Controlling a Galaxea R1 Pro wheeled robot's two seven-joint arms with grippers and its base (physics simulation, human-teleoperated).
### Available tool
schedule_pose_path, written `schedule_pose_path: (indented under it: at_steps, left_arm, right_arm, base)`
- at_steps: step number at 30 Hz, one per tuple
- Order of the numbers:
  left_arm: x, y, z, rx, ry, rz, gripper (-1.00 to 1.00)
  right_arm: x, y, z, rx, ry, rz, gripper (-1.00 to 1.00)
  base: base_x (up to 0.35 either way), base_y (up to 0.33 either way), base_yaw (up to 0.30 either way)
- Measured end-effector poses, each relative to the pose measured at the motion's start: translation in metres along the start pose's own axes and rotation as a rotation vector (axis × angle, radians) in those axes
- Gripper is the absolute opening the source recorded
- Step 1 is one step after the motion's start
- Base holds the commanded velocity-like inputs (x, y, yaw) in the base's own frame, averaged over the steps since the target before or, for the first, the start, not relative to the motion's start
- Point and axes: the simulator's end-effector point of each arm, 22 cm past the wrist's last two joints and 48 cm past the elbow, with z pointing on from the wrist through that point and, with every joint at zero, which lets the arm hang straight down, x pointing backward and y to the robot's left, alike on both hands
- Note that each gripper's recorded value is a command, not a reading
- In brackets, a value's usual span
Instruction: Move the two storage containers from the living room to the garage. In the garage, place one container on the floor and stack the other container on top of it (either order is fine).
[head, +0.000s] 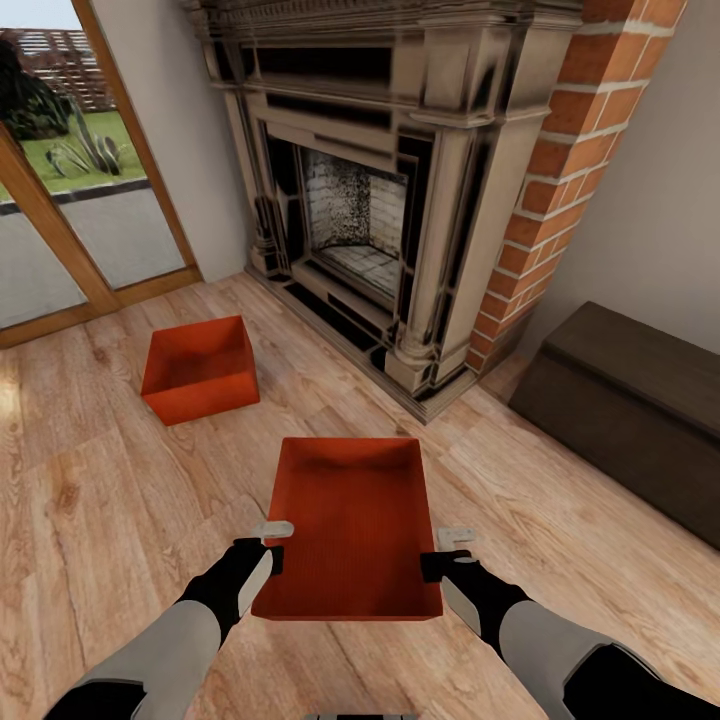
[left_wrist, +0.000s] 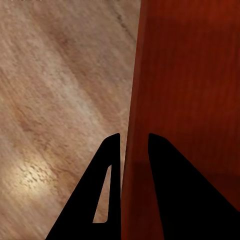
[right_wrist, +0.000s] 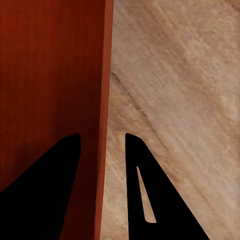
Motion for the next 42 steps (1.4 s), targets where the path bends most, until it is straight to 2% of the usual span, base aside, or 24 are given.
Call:
schedule_pose_path:
  at_steps: [15,21,42]
  left_arm:
    - [0.000,0.000,0.000,0.000,0.001,0.001,-1.00]
    - [0.001,-0.001,0.000,0.002,0.001,-0.001,-1.00]
    - [0.000,-0.001,0.000,0.002,0.001,0.002,-1.00]
  right_arm:
    - [0.001,0.000,0.000,-0.004,0.004,-0.001,-1.00]
    - [0.001,0.010,0.000,-0.050,0.004,-0.002,-1.00]
    - [0.001,0.010,0.000,-0.051,0.005,0.001,-1.00]
  base:
    - [0.000,0.000,0.000]
    - [0.000,0.000,0.000]
    - [0.000,0.000,0.000]
